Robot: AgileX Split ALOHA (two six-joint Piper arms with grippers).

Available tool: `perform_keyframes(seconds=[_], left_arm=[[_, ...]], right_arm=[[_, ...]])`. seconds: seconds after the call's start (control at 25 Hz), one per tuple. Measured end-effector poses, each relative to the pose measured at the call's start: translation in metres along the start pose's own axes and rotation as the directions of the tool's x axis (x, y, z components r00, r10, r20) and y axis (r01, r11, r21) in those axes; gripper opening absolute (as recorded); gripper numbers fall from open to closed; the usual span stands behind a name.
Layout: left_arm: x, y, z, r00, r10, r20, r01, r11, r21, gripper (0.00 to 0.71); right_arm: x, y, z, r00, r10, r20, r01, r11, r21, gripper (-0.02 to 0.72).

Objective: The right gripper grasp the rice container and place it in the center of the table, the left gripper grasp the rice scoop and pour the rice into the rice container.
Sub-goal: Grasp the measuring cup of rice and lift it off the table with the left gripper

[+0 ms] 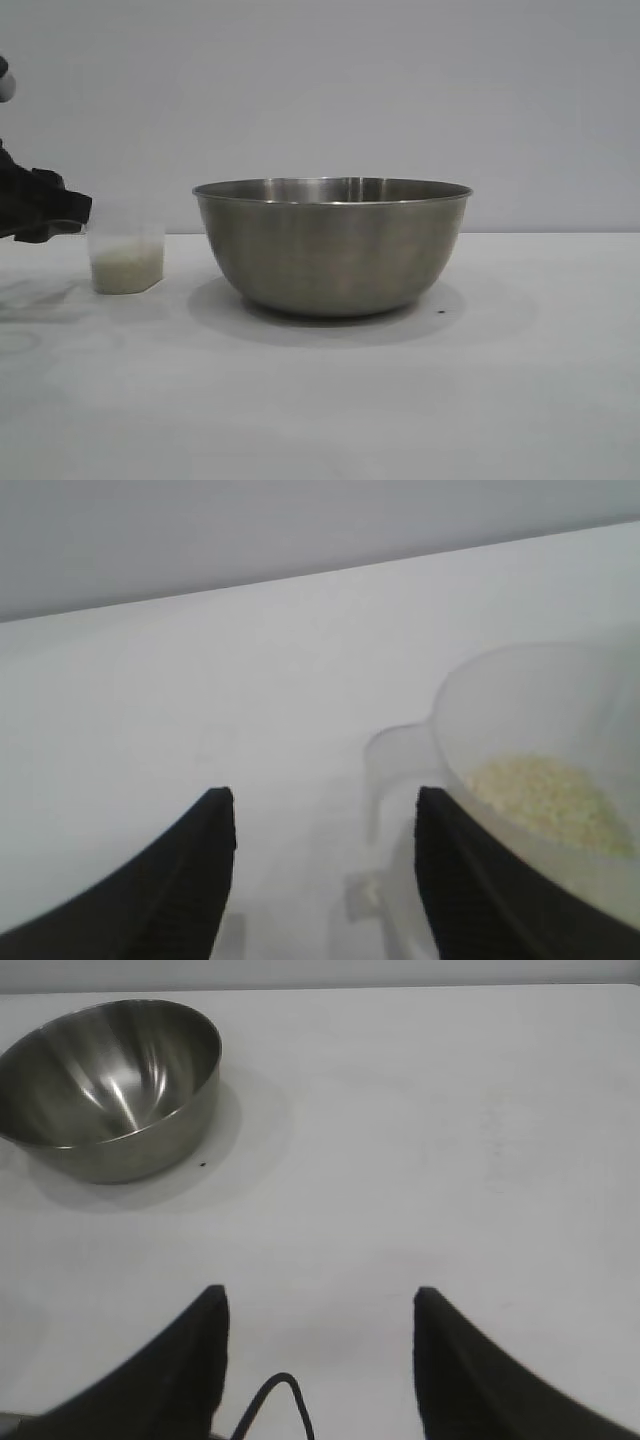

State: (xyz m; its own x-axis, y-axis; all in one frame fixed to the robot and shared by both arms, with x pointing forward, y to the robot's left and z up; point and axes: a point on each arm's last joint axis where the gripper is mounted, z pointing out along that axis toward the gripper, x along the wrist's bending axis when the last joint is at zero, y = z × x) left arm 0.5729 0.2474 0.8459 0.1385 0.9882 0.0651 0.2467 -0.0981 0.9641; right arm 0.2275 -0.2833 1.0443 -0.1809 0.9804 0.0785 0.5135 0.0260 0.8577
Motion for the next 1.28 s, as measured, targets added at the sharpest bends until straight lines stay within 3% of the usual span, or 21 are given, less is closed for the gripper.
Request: perform_keyframes(seconds=[0.2, 0.36, 0.48, 0.56, 1.0, 1.28], left_arm=[[-0.001, 0.006, 0.01, 1.0, 0.005, 0.012, -0.005, 0.999, -0.035, 0.388], [-0.002, 0.011, 0.015, 1.0, 0.007, 0.016, -0.006, 0.998, -0.059, 0.239], [-0.003, 0.012, 0.016, 1.0, 0.011, 0.024, -0.01, 0.998, -0.063, 0.07], [-0.004, 0.012, 0.017, 0.999, 0.018, 0.036, -0.015, 0.998, -0.064, 0.0], [-0.006, 0.011, 0.017, 0.998, 0.031, 0.061, -0.027, 0.998, -0.058, 0.0], [-0.004, 0.045, 0.011, 0.998, 0.032, 0.054, -0.024, 0.989, -0.149, 0.0]], right_arm=[[0.0, 0.0, 0.0, 1.0, 0.0, 0.0, 0.0, 1.0, 0.0, 0.356], [0.0, 0.0, 0.0, 1.0, 0.0, 0.0, 0.0, 1.0, 0.0, 0.356], [0.0, 0.0, 0.0, 1.0, 0.0, 0.0, 0.0, 1.0, 0.0, 0.356], [0.0, 0.0, 0.0, 1.0, 0.0, 0.0, 0.0, 1.0, 0.0, 0.356], [0.0, 0.0, 0.0, 1.0, 0.0, 0.0, 0.0, 1.0, 0.0, 0.356], [0.0, 0.0, 0.0, 1.0, 0.0, 0.0, 0.0, 1.0, 0.0, 0.356]])
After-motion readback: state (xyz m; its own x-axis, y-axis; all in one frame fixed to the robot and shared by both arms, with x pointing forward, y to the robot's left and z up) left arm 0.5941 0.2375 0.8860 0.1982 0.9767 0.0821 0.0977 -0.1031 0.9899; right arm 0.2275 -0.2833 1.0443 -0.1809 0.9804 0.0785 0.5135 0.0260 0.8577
